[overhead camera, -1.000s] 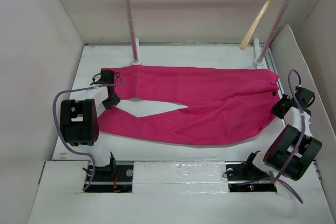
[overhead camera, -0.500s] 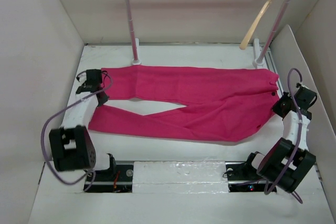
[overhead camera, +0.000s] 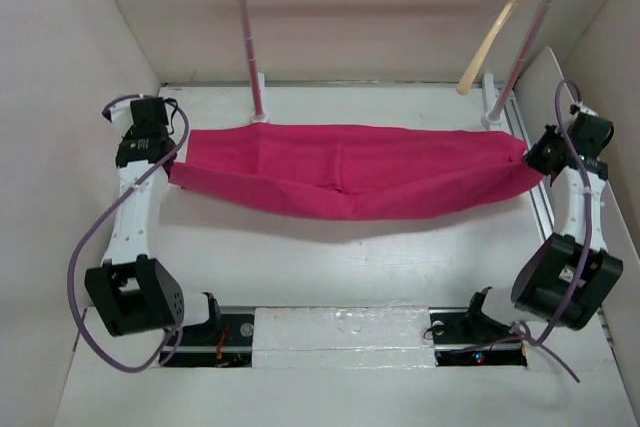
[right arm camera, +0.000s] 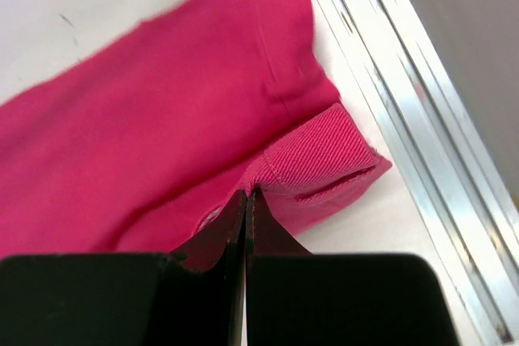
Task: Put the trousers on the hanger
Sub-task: Fold the trousers at the center of the board.
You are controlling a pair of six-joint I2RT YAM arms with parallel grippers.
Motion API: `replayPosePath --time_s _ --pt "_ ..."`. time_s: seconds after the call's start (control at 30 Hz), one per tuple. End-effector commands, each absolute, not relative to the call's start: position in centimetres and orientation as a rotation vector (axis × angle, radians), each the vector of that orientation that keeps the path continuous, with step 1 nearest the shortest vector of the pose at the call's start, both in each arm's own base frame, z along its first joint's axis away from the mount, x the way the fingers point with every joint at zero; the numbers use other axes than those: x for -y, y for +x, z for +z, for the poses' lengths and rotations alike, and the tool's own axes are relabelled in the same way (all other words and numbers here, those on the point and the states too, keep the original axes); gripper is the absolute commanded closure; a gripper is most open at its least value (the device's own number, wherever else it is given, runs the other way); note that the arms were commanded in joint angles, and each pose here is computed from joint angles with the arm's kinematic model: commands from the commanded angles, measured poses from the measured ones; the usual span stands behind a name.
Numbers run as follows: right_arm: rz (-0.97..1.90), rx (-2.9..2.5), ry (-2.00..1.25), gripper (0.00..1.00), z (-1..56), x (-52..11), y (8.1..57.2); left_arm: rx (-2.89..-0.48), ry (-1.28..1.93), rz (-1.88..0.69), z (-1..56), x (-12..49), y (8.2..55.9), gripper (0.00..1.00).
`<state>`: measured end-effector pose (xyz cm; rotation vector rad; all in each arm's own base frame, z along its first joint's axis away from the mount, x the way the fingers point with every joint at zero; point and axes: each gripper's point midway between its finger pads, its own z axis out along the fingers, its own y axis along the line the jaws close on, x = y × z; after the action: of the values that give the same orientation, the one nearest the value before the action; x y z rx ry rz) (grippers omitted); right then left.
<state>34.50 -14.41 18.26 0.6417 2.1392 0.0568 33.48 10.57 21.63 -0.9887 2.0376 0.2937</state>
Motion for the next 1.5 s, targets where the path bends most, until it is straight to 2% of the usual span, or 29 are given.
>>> replayPosePath --time_s 0.0,0.23,0.43,0.53,0.73,0.8,0.9,0.93,0.97,1.0,1.03,1.07,1.13,1.17,1.23,1.27,1.3,1.33,1.37,1.4,1.47 --pt "-0.012 -2.066 0.599 1.00 21.9 16.1 38.1 -1.969 -1.022 0.345 23.4 -12.1 35.8 1.00" --pt "-0.008 -2.055 0.581 1.00 21.9 17.4 43.5 -2.004 -1.036 0.424 21.1 -13.5 39.8 1.00" --pt "-0.003 -2.111 0.576 1.00 19.6 19.0 47.7 -2.003 -1.076 0.454 20.0 -14.9 44.0 1.00" --pt "-0.012 -2.125 0.578 1.00 18.6 19.8 49.0 -1.956 -1.050 0.416 20.2 -15.4 46.3 1.00" --pt "-0.007 -2.155 0.581 0.98 16.7 20.2 50.9 -2.034 -1.066 0.463 17.3 -16.2 50.1 1.00" --pt "-0.002 -2.165 0.573 0.93 16.2 19.8 51.4 -2.043 -1.039 0.467 16.6 -16.0 51.2 1.00" --pt "-0.014 -2.154 0.566 0.65 16.5 19.7 51.8 -2.024 -0.999 0.461 16.9 -15.9 52.7 1.00" --pt "-0.015 -2.157 0.548 0.55 16.7 19.2 51.9 -2.017 -0.998 0.458 17.2 -15.9 53.0 0.97" --pt "-0.017 -2.157 0.544 0.53 16.9 19.2 51.9 -2.011 -0.992 0.450 17.5 -15.9 53.4 0.94" --pt "-0.018 -2.149 0.544 0.51 17.5 19.1 51.7 -1.999 -0.982 0.430 18.0 -15.8 54.0 0.95" --pt "0.007 -2.153 0.522 0.46 18.0 18.1 51.4 -1.984 -0.971 0.390 18.6 -15.5 55.1 1.00" --pt "0.006 -2.148 0.520 0.46 18.8 18.0 51.1 -1.983 -0.971 0.389 18.6 -15.5 55.1 1.00" --pt "0.020 -2.162 0.506 0.40 18.6 16.7 49.9 -1.982 -0.962 0.376 18.7 -15.5 55.6 1.00" --pt "0.021 -2.144 0.498 0.38 19.1 16.5 49.5 -1.996 -0.939 0.357 18.4 -14.8 56.1 0.83" --pt "0.067 -2.132 0.456 0.37 19.5 13.9 47.4 -2.032 -0.906 0.337 17.8 -14.3 56.1 0.57" --pt "0.077 -2.105 0.445 0.37 20.0 13.5 46.8 -2.045 -0.919 0.348 17.2 -14.7 55.3 0.33" --pt "0.121 -2.067 0.396 0.37 21.8 11.5 46.0 -2.048 -0.928 0.344 17.1 -14.6 55.0 0.25" --pt "0.161 -2.102 0.394 0.37 19.8 10.1 44.7 -2.059 -0.959 0.356 16.8 -15.6 54.0 0.20" --pt "0.178 -2.083 0.371 0.37 20.0 9.2 44.3 -2.055 -0.973 0.378 17.2 -15.8 52.9 0.20" --pt "0.214 -2.082 0.352 0.41 19.8 8.0 43.6 -2.046 -0.987 0.393 17.5 -16.3 52.1 0.18" --pt "0.258 -2.081 0.291 0.58 19.1 5.2 41.8 -2.024 -1.016 0.386 18.2 -16.8 49.7 0.16"
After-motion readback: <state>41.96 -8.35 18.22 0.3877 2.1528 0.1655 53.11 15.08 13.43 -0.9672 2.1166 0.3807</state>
